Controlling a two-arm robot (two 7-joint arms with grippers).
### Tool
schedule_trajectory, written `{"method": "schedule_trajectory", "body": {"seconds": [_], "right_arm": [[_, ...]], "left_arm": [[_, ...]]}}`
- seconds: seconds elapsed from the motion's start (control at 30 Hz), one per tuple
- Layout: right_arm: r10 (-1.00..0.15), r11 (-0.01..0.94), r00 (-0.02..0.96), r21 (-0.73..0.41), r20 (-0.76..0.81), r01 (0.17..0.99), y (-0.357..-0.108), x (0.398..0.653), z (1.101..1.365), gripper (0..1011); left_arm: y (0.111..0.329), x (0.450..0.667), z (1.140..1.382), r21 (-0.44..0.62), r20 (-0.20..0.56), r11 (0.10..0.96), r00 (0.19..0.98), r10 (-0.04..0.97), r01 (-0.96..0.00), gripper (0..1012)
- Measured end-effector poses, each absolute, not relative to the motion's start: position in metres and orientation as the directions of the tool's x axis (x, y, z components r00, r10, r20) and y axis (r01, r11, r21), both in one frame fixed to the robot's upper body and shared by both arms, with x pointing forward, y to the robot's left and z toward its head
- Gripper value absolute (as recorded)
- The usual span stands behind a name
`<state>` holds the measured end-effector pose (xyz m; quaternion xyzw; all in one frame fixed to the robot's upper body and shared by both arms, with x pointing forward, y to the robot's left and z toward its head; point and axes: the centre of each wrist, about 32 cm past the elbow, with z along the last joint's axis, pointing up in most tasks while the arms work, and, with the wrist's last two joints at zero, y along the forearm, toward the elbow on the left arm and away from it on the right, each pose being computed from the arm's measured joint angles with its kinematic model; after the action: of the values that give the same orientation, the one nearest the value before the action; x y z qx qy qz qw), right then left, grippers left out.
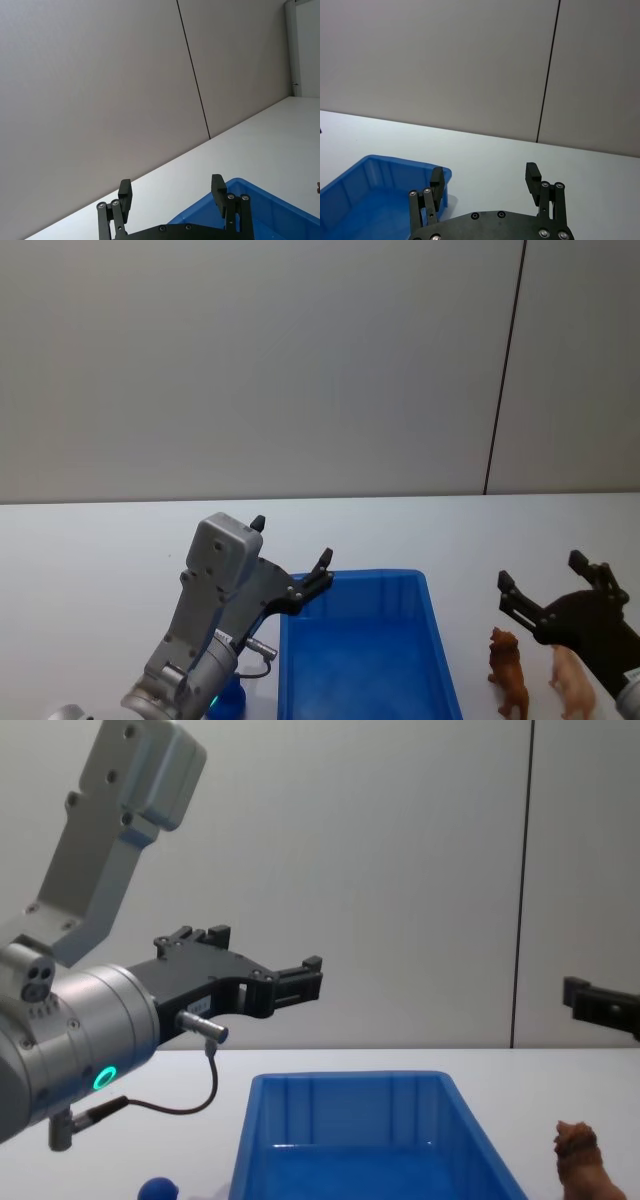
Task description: Pick up the two dolls from the table and place them into the box.
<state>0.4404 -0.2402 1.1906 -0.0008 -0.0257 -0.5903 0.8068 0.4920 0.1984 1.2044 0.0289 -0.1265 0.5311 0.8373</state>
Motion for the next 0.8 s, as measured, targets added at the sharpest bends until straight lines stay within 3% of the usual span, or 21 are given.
{"method": "schedule_trajectory", "body": {"seconds": [0.8], "right_arm": [[-0.98,0.178,0.19,-0.175,0.057,0.968,-0.254,0.43,1.187,1001]], "left_arm": [[0.198,0.492,1.204,-0.086,0.243,0.434,0.404,0.882,-0.897,1001]]}}
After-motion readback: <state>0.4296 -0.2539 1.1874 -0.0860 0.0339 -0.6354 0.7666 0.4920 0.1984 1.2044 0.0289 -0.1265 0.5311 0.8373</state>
